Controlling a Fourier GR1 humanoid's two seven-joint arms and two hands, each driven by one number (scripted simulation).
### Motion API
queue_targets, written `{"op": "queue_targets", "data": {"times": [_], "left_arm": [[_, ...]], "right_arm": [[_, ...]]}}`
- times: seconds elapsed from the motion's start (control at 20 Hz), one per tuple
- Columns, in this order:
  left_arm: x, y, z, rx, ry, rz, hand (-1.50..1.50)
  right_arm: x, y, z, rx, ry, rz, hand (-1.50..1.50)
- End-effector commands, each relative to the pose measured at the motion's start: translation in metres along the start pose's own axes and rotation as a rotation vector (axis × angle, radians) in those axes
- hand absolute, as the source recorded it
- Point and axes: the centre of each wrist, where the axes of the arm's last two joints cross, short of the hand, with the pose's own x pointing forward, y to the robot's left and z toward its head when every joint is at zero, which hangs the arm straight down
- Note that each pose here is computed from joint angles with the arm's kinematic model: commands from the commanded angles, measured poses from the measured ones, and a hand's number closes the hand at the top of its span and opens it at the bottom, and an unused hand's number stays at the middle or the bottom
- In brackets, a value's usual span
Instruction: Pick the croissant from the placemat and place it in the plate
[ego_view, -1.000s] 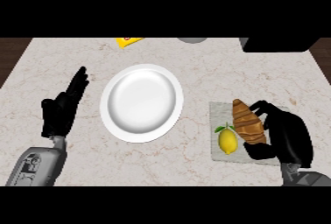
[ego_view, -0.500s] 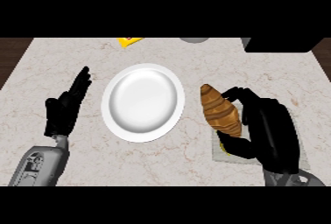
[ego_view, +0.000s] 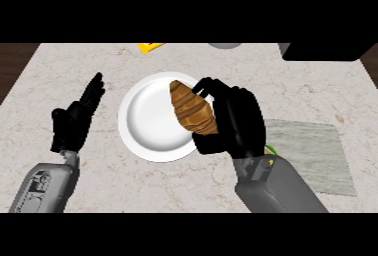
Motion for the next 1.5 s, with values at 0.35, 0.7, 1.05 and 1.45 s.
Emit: {"op": "queue_targets", "data": {"times": [0.35, 0.7, 1.05, 1.45], "left_arm": [[0.010, 0.001, 0.003, -0.031, -0.022, -0.008, 0.00], [0.019, -0.017, -0.019, -0.043, -0.024, 0.024, 0.00], [0.019, -0.033, -0.022, -0.062, -0.034, 0.004, 0.00], [0.009, 0.012, -0.012, -0.030, -0.015, -0.008, 0.00]], "right_arm": [[0.020, 0.078, -0.054, 0.110, 0.034, 0.161, 1.50], [0.010, 0.102, -0.065, 0.196, 0.193, 0.096, -1.50], [-0.009, 0.118, -0.064, 0.189, 0.229, -0.042, -1.50], [-0.007, 0.105, -0.063, -0.020, 0.181, -0.407, -1.50]]}}
